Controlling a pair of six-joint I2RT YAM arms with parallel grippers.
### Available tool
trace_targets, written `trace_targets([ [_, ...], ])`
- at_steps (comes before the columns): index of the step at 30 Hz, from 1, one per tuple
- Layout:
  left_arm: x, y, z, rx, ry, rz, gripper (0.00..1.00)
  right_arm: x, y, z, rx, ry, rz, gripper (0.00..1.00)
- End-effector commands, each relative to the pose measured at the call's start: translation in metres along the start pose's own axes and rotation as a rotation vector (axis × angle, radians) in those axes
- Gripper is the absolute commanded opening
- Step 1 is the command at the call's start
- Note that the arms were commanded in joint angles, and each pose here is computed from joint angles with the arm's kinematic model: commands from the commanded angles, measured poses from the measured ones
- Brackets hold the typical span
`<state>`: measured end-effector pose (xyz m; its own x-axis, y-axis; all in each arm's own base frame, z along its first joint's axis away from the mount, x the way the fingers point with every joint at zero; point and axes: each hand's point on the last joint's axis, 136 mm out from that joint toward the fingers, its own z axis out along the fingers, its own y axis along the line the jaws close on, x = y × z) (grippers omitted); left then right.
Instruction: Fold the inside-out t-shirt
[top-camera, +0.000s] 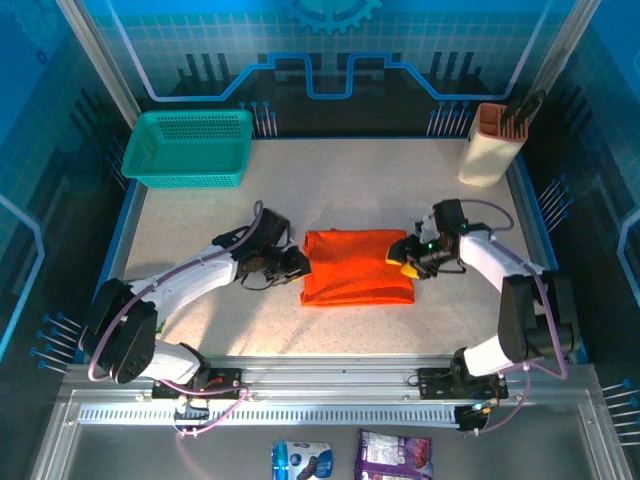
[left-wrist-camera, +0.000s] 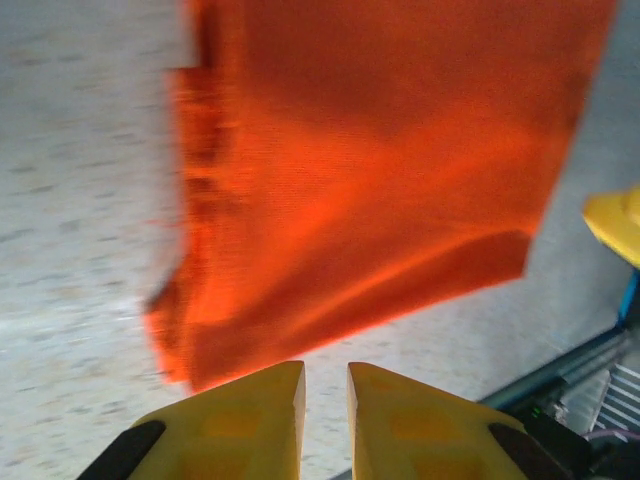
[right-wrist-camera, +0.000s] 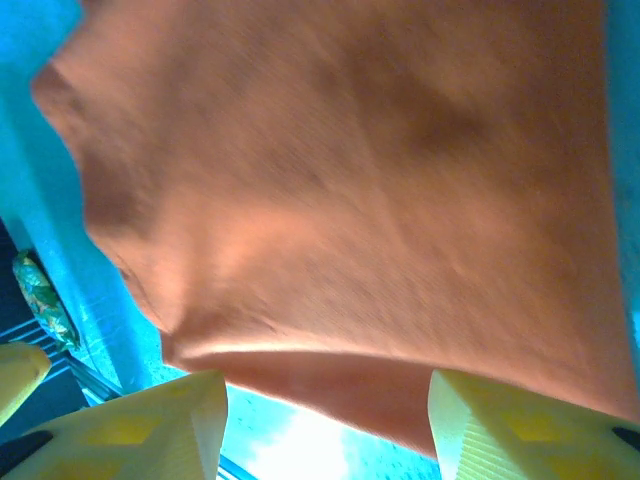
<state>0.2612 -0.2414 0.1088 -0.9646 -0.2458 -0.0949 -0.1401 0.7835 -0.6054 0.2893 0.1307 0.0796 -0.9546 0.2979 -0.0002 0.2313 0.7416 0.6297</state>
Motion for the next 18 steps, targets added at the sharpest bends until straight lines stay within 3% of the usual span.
trace_targets([
  [1,0.011,-0.027,0.021,0.012,0.063,0.045,0.19,-0.015,0.021,0.003,-0.047,0.053,-0.098,0.56],
  [7,0.030,-0.046,0.071,0.001,0.153,0.088,0.15,-0.054,0.028,0.020,-0.081,0.075,-0.118,0.56],
  [13,0.049,-0.001,0.090,-0.075,0.191,0.036,0.13,-0.083,0.009,0.035,-0.103,0.070,-0.038,0.56],
  [18,0.069,0.036,0.092,-0.112,0.213,-0.020,0.12,-0.079,-0.007,0.048,-0.090,0.090,0.011,0.56],
])
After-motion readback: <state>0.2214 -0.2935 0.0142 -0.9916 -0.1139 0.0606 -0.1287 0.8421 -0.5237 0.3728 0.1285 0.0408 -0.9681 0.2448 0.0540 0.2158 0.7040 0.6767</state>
